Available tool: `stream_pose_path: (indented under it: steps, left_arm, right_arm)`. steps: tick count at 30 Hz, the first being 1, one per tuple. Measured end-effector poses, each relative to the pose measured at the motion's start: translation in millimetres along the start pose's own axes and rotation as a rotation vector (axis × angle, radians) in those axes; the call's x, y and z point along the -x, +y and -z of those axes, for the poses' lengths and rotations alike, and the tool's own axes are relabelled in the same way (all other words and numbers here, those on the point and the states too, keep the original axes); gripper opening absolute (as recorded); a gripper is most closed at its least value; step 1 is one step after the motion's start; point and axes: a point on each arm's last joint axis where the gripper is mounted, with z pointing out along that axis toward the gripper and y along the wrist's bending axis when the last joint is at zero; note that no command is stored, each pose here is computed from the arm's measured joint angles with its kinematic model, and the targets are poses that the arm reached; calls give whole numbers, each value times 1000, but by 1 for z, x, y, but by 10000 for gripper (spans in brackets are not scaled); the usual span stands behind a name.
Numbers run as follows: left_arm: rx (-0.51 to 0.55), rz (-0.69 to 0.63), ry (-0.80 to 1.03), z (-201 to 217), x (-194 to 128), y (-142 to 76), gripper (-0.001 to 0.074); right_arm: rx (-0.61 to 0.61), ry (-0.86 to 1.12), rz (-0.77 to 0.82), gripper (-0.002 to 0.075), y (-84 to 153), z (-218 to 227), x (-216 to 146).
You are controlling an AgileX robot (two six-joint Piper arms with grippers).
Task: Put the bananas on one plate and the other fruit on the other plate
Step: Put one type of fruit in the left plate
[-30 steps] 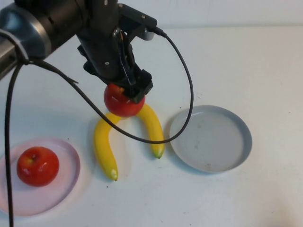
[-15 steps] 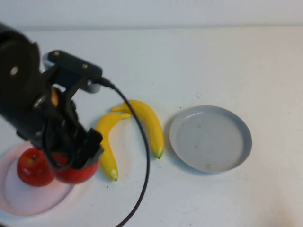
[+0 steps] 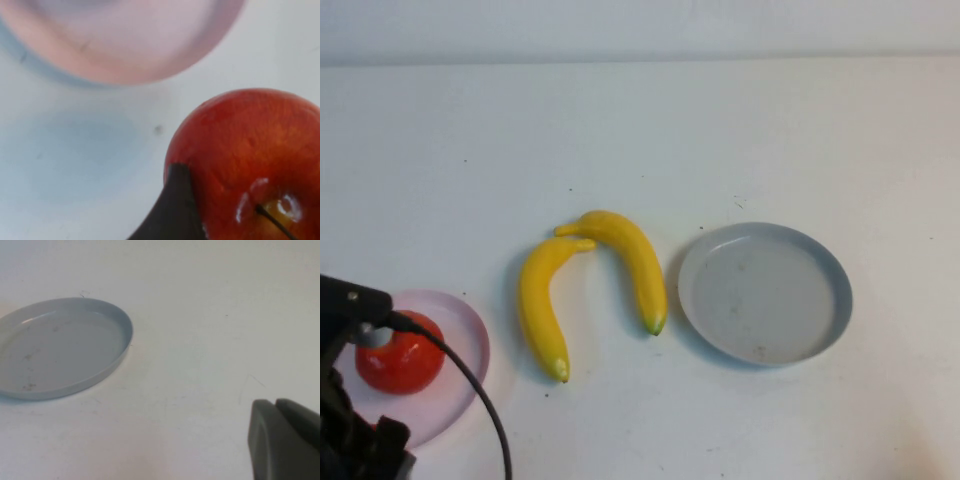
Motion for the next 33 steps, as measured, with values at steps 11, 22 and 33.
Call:
stream_pose_path:
  steps: [11, 22, 33]
  left_arm:
    - [70, 61, -61, -28, 13, 34, 562]
    - [87, 10, -27, -65, 40, 37, 560]
    - [89, -3, -73, -73, 50, 38, 560]
  right_arm:
    - [0, 0, 0, -17, 0, 0, 0]
    - [0, 0, 0, -17, 0, 0, 0]
    - [0, 0, 0, -17, 0, 0, 0]
